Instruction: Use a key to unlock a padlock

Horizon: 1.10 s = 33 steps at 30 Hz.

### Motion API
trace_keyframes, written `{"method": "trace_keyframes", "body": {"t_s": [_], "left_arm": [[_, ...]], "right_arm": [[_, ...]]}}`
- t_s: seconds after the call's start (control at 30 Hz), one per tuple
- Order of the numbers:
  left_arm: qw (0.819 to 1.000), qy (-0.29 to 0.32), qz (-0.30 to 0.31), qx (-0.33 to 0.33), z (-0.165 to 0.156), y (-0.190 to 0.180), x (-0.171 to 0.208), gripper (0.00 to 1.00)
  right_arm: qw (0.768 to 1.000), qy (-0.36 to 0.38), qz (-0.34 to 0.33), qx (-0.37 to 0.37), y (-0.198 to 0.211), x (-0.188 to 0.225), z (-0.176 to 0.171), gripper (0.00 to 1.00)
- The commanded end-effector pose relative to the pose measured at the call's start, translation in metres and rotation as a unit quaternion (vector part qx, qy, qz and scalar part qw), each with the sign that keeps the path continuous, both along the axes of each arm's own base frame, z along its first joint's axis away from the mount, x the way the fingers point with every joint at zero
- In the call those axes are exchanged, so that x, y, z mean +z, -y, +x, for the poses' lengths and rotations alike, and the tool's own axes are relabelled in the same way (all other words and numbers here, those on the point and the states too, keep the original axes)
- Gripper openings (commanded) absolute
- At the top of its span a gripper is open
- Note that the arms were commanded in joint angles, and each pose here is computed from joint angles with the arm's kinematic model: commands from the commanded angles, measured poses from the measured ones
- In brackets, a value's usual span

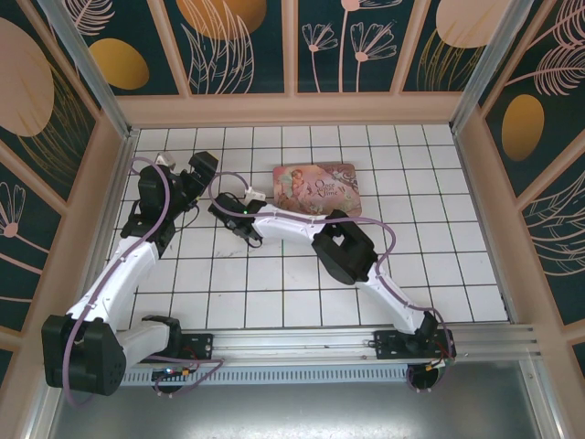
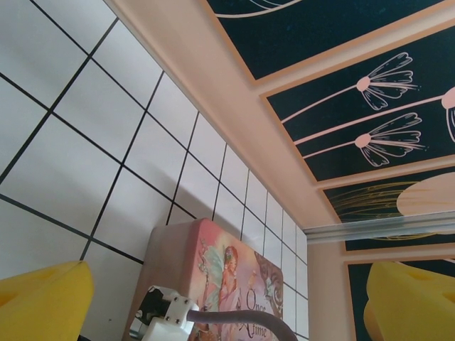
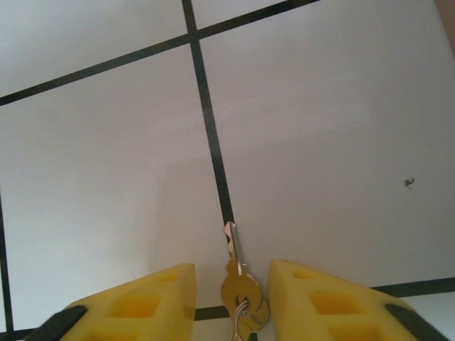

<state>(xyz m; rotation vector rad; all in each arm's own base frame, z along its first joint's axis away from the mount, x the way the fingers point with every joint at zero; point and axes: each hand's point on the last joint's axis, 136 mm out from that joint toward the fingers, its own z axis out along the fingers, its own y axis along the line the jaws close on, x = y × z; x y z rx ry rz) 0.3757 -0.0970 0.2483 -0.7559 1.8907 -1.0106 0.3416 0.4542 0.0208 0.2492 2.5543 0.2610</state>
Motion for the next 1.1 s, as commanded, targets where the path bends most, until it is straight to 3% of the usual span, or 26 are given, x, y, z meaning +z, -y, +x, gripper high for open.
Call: {"method": "trace_keyframes", "body": {"t_s": [0.0, 0.23, 0.6, 1.07], "left_arm": [[1.000, 0.009, -0.009, -0.005, 0.002, 0.002, 0.001, 0.99], [1.000, 0.003, -0.007, -0.004, 0.003, 0.001, -0.005, 0.99], [1.000, -0.005, -0.001, -0.007, 0.000, 0.001, -0.010, 0.99], [0.999, -0.024, 0.010, -0.029, -0.011, 0.006, -0.029, 0.99]], "right_arm": [[0.997, -0.068, -0.039, 0.018, 0.012, -0.044, -0.035, 0.27], [0.997, -0.064, -0.029, 0.019, 0.018, -0.040, -0.035, 0.00], [0.998, 0.002, 0.051, 0.029, 0.031, 0.025, -0.041, 0.00], [0.984, 0.071, 0.150, 0.068, 0.012, 0.112, -0.055, 0.00]]}}
